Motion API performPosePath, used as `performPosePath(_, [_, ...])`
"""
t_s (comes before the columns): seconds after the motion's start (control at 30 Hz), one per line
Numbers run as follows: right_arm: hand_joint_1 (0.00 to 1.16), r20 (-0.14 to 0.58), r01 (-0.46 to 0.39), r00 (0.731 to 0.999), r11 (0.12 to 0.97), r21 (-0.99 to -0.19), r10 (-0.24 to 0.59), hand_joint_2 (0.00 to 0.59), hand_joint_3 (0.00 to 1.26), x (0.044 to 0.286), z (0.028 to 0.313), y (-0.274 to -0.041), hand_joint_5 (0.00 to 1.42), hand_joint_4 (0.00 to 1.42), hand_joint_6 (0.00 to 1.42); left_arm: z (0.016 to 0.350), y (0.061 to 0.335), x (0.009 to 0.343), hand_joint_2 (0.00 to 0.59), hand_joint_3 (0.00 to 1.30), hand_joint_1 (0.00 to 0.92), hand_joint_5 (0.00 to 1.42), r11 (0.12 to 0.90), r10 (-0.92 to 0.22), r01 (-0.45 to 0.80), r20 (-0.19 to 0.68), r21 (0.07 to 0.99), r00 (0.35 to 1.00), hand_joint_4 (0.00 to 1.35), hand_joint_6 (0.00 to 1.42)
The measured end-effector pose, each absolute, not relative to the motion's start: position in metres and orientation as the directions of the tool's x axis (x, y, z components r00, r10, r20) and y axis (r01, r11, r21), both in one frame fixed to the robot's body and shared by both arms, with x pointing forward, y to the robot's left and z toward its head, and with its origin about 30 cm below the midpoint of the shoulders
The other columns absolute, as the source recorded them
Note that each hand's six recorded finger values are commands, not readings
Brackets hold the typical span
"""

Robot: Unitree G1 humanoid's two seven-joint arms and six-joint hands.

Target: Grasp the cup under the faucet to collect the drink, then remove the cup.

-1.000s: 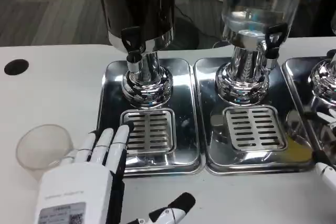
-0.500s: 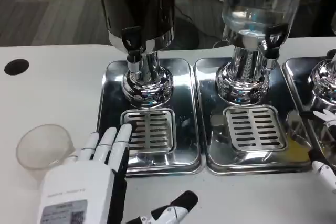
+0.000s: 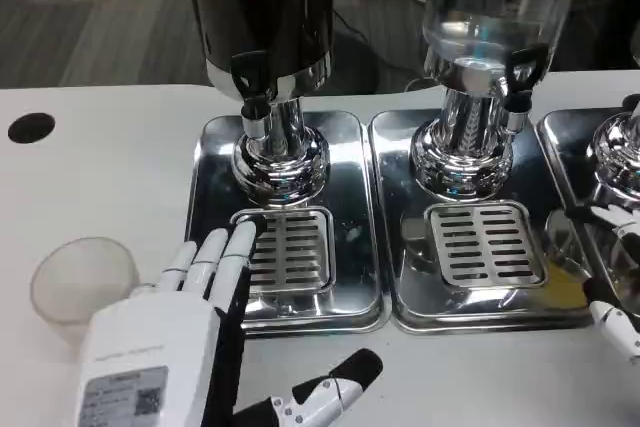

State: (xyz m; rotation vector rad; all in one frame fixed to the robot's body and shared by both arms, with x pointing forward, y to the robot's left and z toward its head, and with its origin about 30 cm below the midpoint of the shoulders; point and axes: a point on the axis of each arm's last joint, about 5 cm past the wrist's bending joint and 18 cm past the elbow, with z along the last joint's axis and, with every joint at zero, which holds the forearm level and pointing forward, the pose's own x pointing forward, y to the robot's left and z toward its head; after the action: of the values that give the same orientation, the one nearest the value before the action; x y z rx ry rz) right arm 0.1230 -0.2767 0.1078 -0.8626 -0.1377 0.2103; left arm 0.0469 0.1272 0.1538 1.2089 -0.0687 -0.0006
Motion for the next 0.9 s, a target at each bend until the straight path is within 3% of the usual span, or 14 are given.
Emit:
performPosePath(0.43, [0.46, 0.055, -0.120, 0.969, 0.659, -0.743, 0.240, 0.466, 0.19, 0.117, 0.106, -0.265, 0.05, 0.10, 0.00, 0.158, 0.146, 0.060, 0.071, 0.11, 0.000, 0.17, 0.363, 0.033, -0.089, 0.083, 0.927, 0.996, 0.02, 0.35])
performPosePath(0.7, [0.46, 0.040, -0.122, 0.974, 0.668, -0.734, 0.222, 0.466, 0.19, 0.109, 0.103, -0.265, 0.05, 0.10, 0.00, 0.165, 0.160, 0.065, 0.055, 0.13, 0.041, 0.26, 0.308, 0.116, -0.121, 0.089, 0.944, 0.989, 0.05, 0.47])
performPosePath(0.9, [0.46, 0.028, -0.127, 0.976, 0.670, -0.732, 0.216, 0.466, 0.19, 0.101, 0.101, -0.267, 0.06, 0.10, 0.00, 0.170, 0.180, 0.068, 0.039, 0.12, 0.050, 0.28, 0.234, 0.241, -0.136, 0.077, 0.963, 0.967, 0.05, 0.49])
